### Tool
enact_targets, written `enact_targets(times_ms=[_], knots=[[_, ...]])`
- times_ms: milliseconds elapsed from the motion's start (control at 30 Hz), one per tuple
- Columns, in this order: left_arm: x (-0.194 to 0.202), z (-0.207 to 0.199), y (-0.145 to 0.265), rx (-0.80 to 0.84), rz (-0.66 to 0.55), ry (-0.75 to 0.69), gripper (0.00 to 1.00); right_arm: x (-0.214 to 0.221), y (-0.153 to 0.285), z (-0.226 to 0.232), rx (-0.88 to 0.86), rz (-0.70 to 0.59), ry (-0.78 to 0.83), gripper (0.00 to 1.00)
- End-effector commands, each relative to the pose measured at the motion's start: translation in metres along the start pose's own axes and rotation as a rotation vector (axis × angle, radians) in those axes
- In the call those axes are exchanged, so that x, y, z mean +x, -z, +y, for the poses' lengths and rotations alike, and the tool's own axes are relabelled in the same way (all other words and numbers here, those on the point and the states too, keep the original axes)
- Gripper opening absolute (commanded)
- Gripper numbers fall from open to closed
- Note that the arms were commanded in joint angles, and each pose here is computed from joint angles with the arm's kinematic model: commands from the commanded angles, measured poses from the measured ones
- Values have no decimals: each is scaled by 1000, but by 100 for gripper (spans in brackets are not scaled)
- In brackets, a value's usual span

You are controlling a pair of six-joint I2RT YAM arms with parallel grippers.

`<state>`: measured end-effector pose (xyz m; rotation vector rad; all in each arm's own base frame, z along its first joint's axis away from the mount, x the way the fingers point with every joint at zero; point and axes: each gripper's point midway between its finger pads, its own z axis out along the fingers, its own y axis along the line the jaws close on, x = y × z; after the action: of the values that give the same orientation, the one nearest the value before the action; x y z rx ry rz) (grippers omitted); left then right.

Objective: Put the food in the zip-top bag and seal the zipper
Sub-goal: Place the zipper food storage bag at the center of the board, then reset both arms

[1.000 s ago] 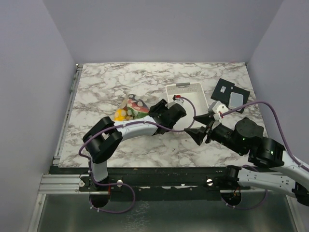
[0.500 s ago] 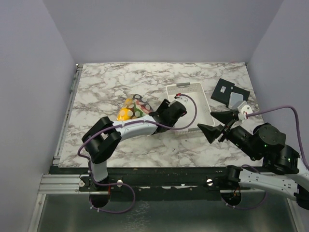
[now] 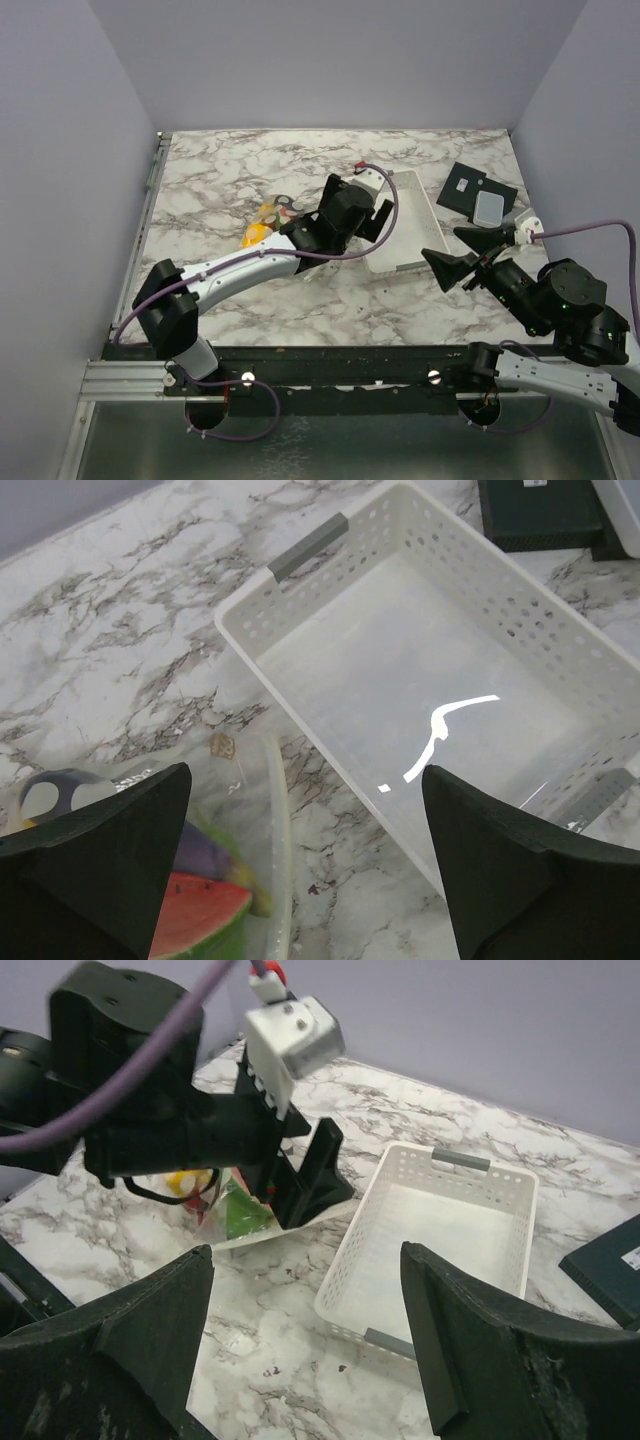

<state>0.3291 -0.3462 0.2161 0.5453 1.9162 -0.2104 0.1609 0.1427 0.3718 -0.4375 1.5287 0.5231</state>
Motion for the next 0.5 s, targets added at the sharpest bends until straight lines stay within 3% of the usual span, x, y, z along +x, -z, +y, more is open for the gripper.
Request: enact_targets(times_ms=[0,467], knots=[[-42,7,31,33,-99,58,99,-4,-2,-7,50,-7,-27,81],[-28,14,78,165,-37,95,99,37,-53,13,103,146,94,87]])
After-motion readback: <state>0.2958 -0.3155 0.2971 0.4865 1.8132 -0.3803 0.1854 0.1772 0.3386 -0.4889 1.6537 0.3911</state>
